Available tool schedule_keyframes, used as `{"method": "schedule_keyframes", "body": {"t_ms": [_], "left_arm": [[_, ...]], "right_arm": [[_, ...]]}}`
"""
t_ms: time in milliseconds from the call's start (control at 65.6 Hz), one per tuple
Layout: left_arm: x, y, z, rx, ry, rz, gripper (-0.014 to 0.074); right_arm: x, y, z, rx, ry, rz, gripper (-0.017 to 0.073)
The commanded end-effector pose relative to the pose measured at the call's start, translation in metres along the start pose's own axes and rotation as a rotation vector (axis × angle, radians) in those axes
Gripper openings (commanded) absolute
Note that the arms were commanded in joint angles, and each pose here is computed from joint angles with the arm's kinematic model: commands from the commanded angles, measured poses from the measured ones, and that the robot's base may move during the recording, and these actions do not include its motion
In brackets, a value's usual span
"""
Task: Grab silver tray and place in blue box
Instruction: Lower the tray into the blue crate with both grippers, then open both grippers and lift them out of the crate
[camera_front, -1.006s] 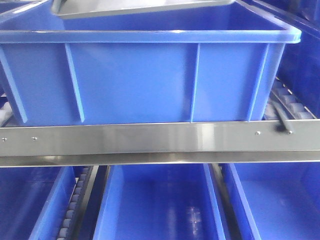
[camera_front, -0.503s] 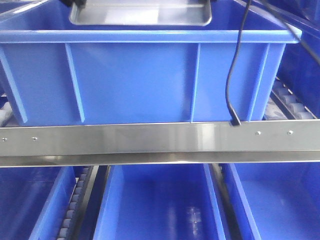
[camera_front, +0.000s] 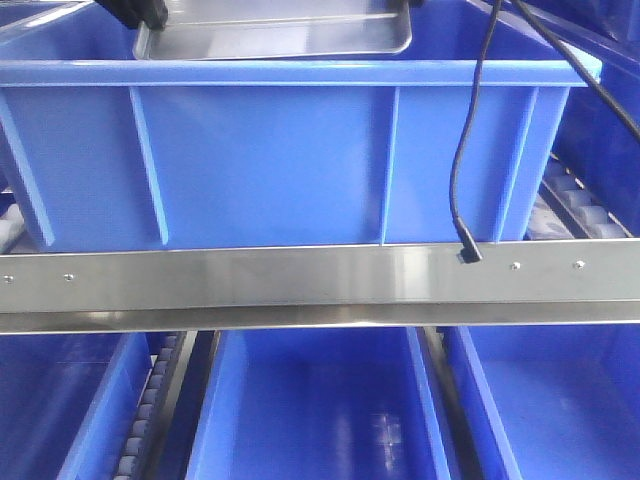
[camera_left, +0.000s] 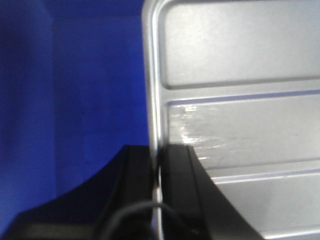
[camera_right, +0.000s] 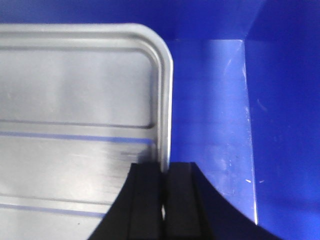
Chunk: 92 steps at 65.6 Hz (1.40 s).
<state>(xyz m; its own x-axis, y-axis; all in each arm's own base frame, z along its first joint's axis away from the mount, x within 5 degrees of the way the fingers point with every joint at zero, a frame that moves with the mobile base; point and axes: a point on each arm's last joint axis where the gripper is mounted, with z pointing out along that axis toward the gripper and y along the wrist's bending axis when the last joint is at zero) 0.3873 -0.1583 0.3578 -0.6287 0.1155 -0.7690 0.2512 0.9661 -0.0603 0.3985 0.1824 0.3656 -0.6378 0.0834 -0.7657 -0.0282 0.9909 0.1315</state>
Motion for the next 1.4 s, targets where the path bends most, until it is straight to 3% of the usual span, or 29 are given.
{"method": "schedule_keyframes", "body": {"t_ms": [0, 107, 183, 305, 396, 625, 716, 853, 930, 1158, 1204, 1387], "left_arm": [[-0.029, -0.023, -0.037, 0.133, -0.214, -0.057, 0.0189], [-0.030, -0.022, -0.037, 0.122, -0.219, -0.044, 0.0400], [-0.031, -0.016, -0.037, 0.096, -0.226, -0.031, 0.0414], [-0.033, -0.002, -0.036, 0.069, -0.230, -0.048, 0.0409], [-0.034, 0.007, -0.035, 0.054, -0.231, -0.069, 0.0409], [-0.035, 0.013, -0.035, 0.043, -0.232, -0.078, 0.0397], [-0.034, 0.011, -0.035, 0.047, -0.232, -0.075, 0.0274], [-0.035, 0.010, -0.035, 0.049, -0.236, -0.074, -0.0021], [-0.035, 0.010, -0.035, 0.051, -0.244, -0.074, 0.0003], [-0.029, 0.011, -0.040, 0.058, -0.166, -0.106, -0.0006], [-0.026, 0.011, -0.040, 0.056, -0.141, -0.109, -0.0006], [-0.012, 0.013, -0.047, 0.057, -0.142, -0.108, -0.0006]], "right_arm": [[-0.029, 0.025, -0.042, -0.222, -0.210, 0.052, 0.0058], [-0.028, 0.024, -0.042, -0.214, -0.201, 0.049, 0.0084], [-0.028, 0.018, -0.040, -0.178, -0.187, 0.040, 0.0174], [-0.029, 0.008, -0.037, -0.143, -0.170, 0.049, 0.0396], [-0.030, 0.007, -0.036, -0.138, -0.170, 0.052, 0.0458], [-0.032, 0.007, -0.037, -0.149, -0.188, 0.053, 0.0444], [-0.032, 0.007, -0.037, -0.154, -0.195, 0.053, 0.0398], [-0.033, 0.008, -0.037, -0.163, -0.208, 0.053, 0.0153], [-0.034, 0.008, -0.037, -0.168, -0.215, 0.053, 0.0039], [-0.035, 0.009, -0.038, -0.173, -0.223, 0.051, 0.0053], [-0.034, 0.010, -0.038, -0.175, -0.220, 0.030, 0.0053], [-0.025, 0.021, -0.052, -0.247, -0.258, -0.163, 0.0052]]}}
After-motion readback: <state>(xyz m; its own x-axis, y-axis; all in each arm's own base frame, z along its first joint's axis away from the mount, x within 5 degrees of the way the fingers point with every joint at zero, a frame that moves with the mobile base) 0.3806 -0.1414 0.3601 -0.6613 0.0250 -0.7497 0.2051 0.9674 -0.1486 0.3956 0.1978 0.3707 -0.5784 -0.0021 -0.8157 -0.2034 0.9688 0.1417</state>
